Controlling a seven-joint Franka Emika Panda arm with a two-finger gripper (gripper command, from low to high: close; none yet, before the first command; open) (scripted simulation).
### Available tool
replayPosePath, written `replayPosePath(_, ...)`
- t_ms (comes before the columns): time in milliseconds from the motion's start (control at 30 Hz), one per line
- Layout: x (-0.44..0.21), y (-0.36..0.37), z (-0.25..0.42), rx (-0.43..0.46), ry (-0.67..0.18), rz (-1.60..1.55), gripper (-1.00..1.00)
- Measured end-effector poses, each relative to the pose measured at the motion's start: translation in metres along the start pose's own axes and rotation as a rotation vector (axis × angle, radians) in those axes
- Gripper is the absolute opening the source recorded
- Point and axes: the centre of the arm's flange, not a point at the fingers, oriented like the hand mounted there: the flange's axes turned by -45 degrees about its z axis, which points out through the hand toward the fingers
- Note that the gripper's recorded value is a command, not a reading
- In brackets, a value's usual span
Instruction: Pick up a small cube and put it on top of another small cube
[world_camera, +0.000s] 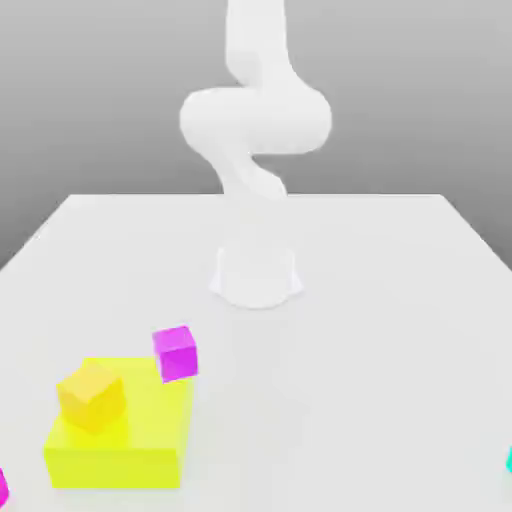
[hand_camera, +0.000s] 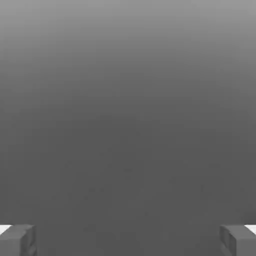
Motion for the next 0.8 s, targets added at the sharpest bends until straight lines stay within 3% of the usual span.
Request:
replayPosePath(400,-0.004,0.087,0.201,-0.328,-0.234,0.510,0.00)
replayPosePath(800,-0.095,0.217,0.364,-0.549,-0.404,1.065,0.00)
